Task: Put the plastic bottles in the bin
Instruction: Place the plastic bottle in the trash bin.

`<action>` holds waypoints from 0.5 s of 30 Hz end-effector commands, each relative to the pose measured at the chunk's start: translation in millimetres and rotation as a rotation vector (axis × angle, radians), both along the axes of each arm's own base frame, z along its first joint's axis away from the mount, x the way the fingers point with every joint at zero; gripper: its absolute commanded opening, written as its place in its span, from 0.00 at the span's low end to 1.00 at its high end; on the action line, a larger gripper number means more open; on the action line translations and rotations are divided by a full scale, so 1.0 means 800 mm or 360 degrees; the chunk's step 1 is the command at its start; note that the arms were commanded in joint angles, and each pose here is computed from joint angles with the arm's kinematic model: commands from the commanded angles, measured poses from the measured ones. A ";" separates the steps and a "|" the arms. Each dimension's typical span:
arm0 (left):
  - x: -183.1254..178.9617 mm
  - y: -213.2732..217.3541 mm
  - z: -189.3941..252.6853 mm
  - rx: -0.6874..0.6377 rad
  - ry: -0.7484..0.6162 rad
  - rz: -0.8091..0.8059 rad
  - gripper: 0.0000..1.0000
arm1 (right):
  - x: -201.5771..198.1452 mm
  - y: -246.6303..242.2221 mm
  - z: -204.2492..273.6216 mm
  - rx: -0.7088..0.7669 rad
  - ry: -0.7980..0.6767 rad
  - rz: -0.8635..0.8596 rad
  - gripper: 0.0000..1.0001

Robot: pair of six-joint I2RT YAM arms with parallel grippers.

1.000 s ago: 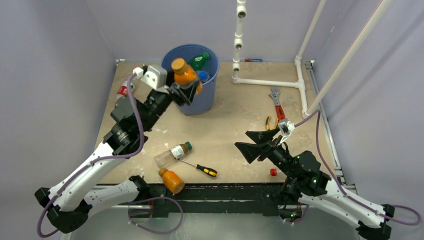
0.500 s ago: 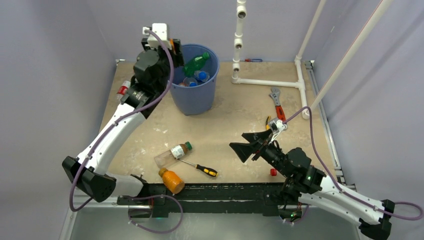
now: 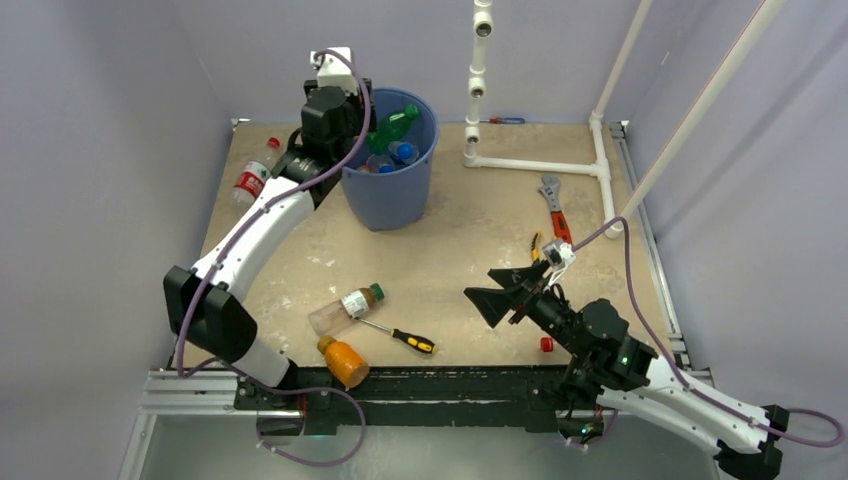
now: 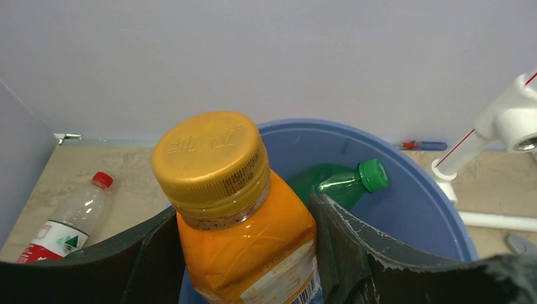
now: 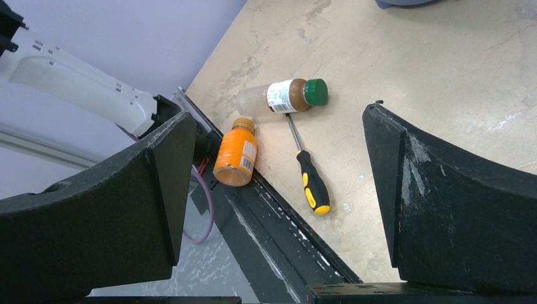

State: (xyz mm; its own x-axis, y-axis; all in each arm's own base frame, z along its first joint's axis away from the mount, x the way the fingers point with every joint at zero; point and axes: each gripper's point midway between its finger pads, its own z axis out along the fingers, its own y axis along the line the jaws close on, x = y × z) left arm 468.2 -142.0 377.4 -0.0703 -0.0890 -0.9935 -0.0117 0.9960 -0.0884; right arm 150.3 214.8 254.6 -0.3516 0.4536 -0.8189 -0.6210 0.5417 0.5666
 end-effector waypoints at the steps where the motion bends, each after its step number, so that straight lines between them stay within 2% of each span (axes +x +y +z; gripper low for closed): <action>1: 0.019 -0.010 0.015 -0.0040 -0.0036 -0.0026 0.00 | 0.000 -0.003 -0.002 0.0011 0.0020 -0.0018 0.98; 9: 0.043 -0.015 -0.055 0.0008 0.0139 -0.0010 0.00 | 0.004 -0.006 -0.008 -0.0025 0.0038 -0.0052 0.98; 15: 0.043 -0.023 -0.087 0.0013 0.0229 -0.0057 0.00 | 0.004 -0.003 -0.010 -0.0020 0.0043 -0.0040 0.98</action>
